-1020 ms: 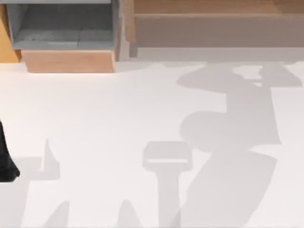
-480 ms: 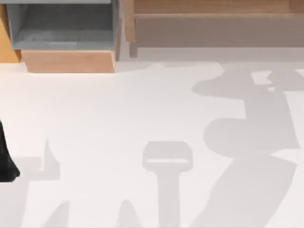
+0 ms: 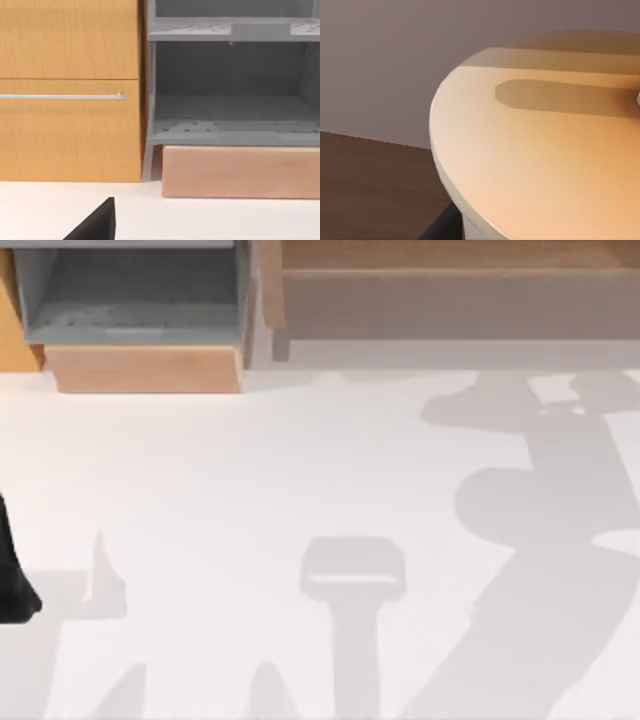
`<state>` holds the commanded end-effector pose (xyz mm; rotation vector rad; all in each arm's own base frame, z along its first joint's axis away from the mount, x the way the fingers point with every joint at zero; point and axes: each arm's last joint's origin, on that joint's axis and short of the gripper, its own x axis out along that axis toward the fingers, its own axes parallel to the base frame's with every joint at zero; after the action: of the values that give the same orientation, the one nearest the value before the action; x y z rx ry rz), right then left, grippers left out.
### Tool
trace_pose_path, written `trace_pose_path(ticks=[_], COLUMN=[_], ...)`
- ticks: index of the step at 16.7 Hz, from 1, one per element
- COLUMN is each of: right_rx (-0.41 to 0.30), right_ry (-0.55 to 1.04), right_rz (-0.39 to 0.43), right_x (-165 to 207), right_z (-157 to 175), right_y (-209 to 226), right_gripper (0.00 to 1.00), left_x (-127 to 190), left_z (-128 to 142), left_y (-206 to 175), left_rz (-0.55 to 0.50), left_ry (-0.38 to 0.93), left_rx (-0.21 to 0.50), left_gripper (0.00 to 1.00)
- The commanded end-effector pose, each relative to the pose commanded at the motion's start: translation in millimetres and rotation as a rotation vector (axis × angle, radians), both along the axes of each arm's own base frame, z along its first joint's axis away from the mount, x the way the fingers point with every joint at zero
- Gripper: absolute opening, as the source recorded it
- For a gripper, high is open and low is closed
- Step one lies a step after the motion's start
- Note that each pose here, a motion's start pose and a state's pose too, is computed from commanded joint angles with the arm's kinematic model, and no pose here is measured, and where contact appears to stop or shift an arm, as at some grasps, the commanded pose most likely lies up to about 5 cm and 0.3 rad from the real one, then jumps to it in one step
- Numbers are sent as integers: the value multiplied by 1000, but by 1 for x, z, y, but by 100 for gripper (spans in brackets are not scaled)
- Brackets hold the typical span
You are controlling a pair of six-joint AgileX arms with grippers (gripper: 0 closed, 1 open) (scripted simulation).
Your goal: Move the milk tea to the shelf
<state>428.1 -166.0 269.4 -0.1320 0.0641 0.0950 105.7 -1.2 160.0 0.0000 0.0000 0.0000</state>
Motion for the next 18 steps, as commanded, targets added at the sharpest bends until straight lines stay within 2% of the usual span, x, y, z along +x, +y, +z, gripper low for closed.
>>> trace_pose_path(ticks=[5, 12, 18], right_rx=[103, 120, 120], right_ry=[38, 47, 47], right_rz=[-77, -103, -103], right_x=[22, 28, 28], right_z=[0, 0, 0], right_y=[12, 14, 14], right_gripper=[0, 0, 45], left_x=[0, 0, 0], left_z=[0, 0, 0], left_y=[0, 0, 0], left_rz=[0, 0, 0], left_ry=[0, 0, 0], left_rx=[0, 0, 0], left_gripper=[100, 100, 100])
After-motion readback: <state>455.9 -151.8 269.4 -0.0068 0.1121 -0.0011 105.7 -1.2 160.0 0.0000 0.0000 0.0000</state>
